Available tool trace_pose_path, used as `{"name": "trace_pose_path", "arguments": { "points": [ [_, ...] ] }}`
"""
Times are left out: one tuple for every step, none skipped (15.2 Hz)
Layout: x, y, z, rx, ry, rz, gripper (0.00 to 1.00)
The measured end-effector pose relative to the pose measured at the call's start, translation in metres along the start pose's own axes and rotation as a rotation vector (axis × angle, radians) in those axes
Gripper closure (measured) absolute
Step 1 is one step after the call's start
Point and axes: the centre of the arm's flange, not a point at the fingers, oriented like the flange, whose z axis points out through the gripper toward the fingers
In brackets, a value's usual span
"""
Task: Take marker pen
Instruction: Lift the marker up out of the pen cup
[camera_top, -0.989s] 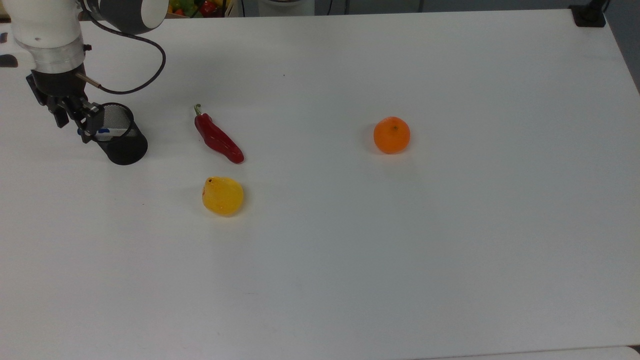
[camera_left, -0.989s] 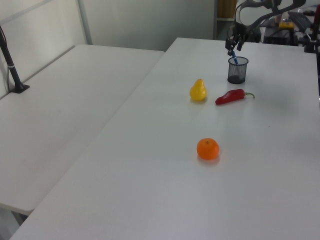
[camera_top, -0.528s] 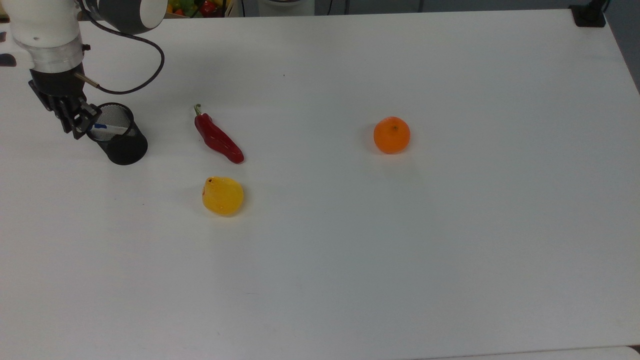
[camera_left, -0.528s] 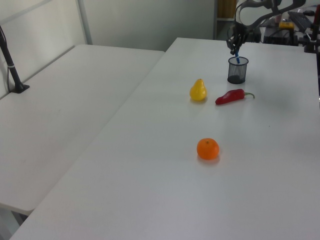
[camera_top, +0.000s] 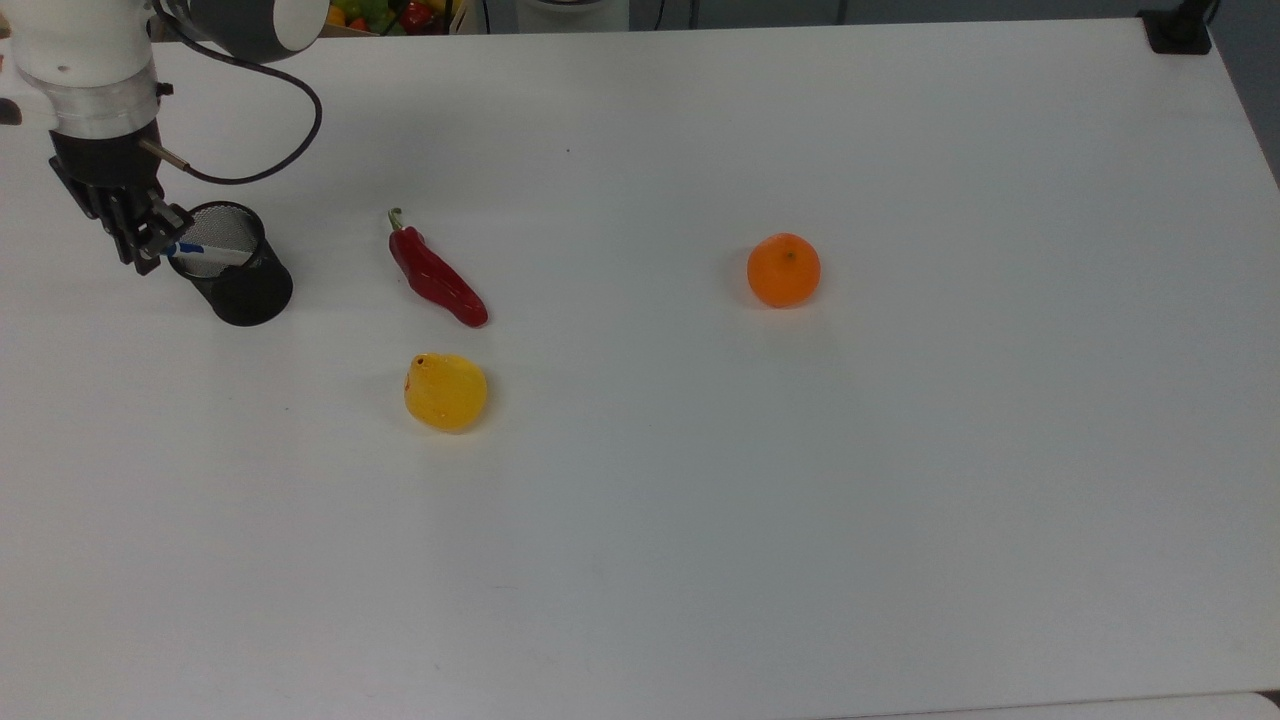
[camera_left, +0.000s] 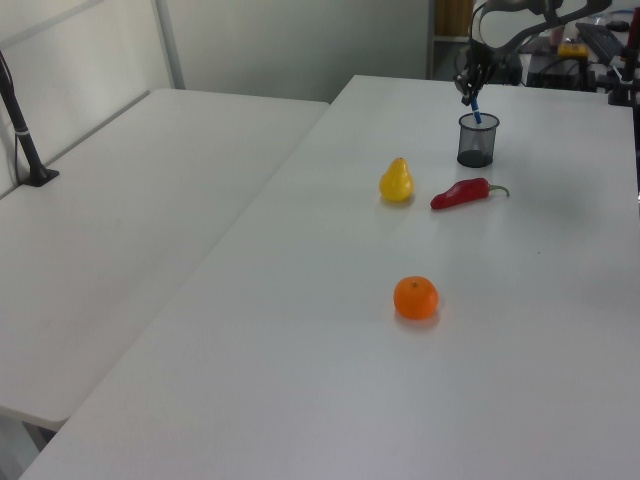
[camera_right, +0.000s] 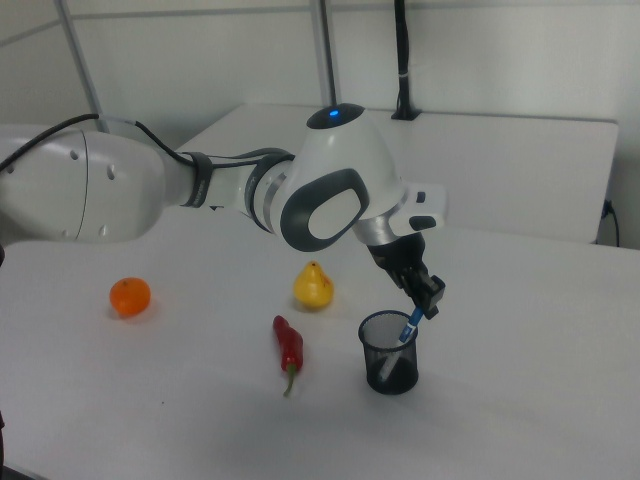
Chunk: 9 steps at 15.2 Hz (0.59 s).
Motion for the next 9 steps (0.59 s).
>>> {"name": "trace_pose_path", "arguments": {
  "points": [
    [0.001,0.001,-0.001,0.000,0.003,0.003,0.84],
    [0.002,0.002,-0.004,0.002,0.007,0.007,0.84],
    [0.003,0.002,-0.008,0.007,0.014,0.011,0.84],
    [0.005,0.002,-0.013,0.012,0.023,0.016,0.84],
    [0.007,0.003,-0.021,0.020,0.035,0.022,0.84],
    [0.009,0.004,-0.029,0.028,0.048,0.027,0.84],
    [0.011,0.005,-0.040,0.037,0.062,0.034,0.84],
    [0.013,0.006,-0.051,0.047,0.078,0.040,0.84],
    [0.014,0.008,-0.063,0.057,0.095,0.047,0.84]
  ]
}}
